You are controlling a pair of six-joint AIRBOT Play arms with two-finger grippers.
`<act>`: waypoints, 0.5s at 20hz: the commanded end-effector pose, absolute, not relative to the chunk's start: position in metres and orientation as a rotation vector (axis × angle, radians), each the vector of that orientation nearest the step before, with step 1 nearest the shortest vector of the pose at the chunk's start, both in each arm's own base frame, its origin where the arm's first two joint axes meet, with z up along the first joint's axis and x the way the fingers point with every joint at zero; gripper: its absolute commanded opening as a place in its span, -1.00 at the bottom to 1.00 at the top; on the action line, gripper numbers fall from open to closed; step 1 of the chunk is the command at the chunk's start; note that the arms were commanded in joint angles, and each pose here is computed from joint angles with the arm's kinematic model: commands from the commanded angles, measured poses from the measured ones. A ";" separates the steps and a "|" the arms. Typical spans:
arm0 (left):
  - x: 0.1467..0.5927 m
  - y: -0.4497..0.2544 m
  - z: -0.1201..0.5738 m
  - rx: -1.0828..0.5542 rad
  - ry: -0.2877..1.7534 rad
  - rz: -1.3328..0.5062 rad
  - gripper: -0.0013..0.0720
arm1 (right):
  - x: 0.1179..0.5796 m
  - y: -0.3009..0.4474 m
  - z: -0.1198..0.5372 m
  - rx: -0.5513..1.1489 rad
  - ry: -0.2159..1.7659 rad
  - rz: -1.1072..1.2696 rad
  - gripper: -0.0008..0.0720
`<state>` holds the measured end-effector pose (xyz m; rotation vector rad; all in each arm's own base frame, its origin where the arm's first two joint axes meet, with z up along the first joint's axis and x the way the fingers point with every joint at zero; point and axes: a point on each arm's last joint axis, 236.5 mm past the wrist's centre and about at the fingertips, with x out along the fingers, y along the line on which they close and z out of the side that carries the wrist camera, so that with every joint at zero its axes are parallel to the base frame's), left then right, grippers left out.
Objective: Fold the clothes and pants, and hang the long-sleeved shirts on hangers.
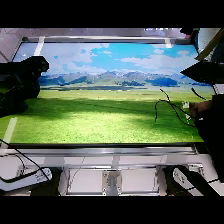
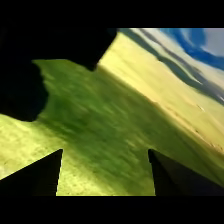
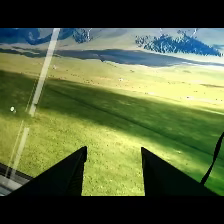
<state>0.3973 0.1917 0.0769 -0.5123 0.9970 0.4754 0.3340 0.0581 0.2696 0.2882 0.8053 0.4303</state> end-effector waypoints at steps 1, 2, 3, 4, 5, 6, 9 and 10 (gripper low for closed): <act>0.368 0.268 0.035 -0.902 0.939 0.677 0.75 | 0.343 0.054 0.272 0.296 0.770 0.410 0.09; 0.361 0.292 0.036 -0.963 0.871 0.714 0.75 | 0.346 0.053 0.270 0.303 0.764 0.403 0.09; 0.352 0.318 0.043 -0.998 0.790 0.756 0.75 | 0.350 0.052 0.268 0.313 0.759 0.395 0.09; 0.339 0.343 0.052 -1.023 0.708 0.788 0.75 | 0.353 0.050 0.265 0.325 0.755 0.386 0.09; 0.325 0.362 0.058 -1.036 0.658 0.808 0.75 | 0.357 0.049 0.262 0.339 0.750 0.376 0.09; 0.306 0.379 0.058 -1.063 0.631 0.831 0.75 | 0.360 0.048 0.259 0.355 0.746 0.367 0.09; 0.250 0.414 0.034 -1.218 0.594 0.924 0.75 | 0.370 0.059 0.252 0.377 0.735 0.378 0.09; 0.240 0.421 0.027 -1.252 0.583 0.935 0.75 | 0.372 0.067 0.251 0.373 0.731 0.395 0.09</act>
